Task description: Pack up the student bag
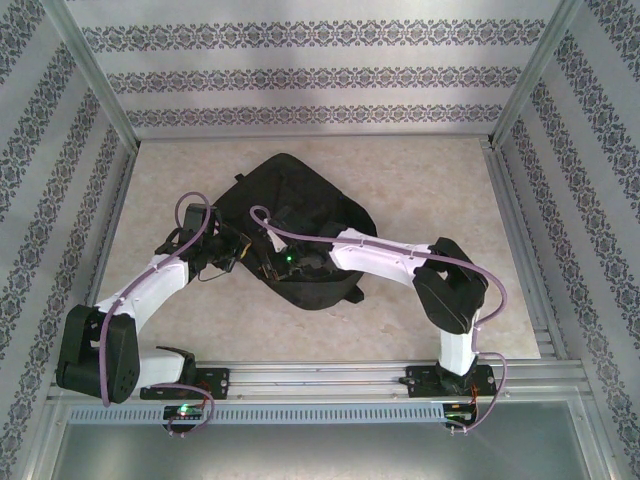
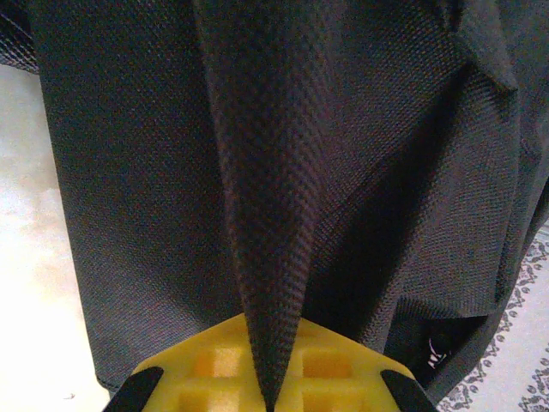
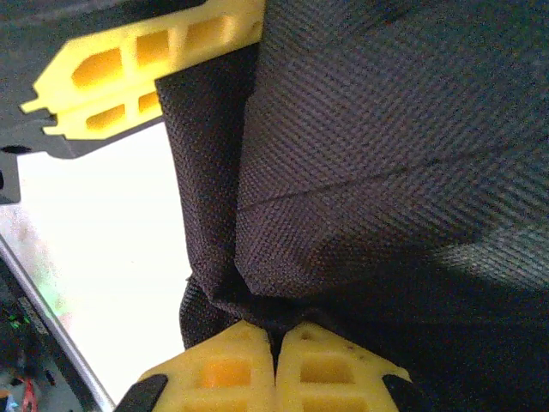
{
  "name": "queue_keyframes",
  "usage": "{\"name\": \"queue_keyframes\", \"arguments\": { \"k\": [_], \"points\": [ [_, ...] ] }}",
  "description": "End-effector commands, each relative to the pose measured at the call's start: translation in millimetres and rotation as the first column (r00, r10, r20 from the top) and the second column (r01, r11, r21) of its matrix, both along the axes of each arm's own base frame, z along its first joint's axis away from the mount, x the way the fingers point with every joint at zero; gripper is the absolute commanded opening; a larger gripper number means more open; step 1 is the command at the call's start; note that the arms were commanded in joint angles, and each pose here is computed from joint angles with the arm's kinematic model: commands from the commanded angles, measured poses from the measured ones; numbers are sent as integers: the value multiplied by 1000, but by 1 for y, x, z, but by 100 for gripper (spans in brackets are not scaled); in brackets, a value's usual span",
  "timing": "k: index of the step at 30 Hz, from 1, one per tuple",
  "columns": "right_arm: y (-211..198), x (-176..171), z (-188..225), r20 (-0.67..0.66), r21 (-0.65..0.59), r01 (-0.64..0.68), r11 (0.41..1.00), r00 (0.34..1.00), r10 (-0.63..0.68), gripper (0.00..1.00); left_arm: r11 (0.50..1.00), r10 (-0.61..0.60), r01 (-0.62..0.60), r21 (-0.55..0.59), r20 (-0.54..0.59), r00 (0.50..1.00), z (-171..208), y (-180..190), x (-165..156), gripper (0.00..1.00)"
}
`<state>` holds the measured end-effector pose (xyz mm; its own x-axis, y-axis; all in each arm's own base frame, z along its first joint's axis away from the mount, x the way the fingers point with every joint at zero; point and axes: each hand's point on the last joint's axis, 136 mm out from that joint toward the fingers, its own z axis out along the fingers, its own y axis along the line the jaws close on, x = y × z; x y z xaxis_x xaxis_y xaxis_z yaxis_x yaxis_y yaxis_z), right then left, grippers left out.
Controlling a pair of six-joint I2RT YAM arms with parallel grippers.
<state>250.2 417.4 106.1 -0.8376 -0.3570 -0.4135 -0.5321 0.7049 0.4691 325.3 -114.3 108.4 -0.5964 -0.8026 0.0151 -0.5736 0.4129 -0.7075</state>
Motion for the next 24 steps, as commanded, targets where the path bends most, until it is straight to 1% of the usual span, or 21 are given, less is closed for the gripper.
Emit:
{"name": "queue_keyframes", "arguments": {
  "k": [1,8,17,21,24],
  "points": [
    [6,0,20,36,89,-19,996,999,16,0,997,-41,45,-70,69,997,17,-15,6,0],
    [-15,-12,26,44,104,-27,994,999,22,0,999,-33,35,-35,70,997,15,-8,8,0],
    [-29,-28,28,31,115,-61,991,998,58,0,999,-27,30,-33,63,998,10,-3,7,0],
    [-34,-18,34,27,135,-20,991,999,17,0,998,-37,40,-47,61,997,8,-6,6,0],
    [-34,-1,42,46,134,31,991,998,-38,0,996,-45,49,-73,57,997,6,-10,5,0]
  ]
}}
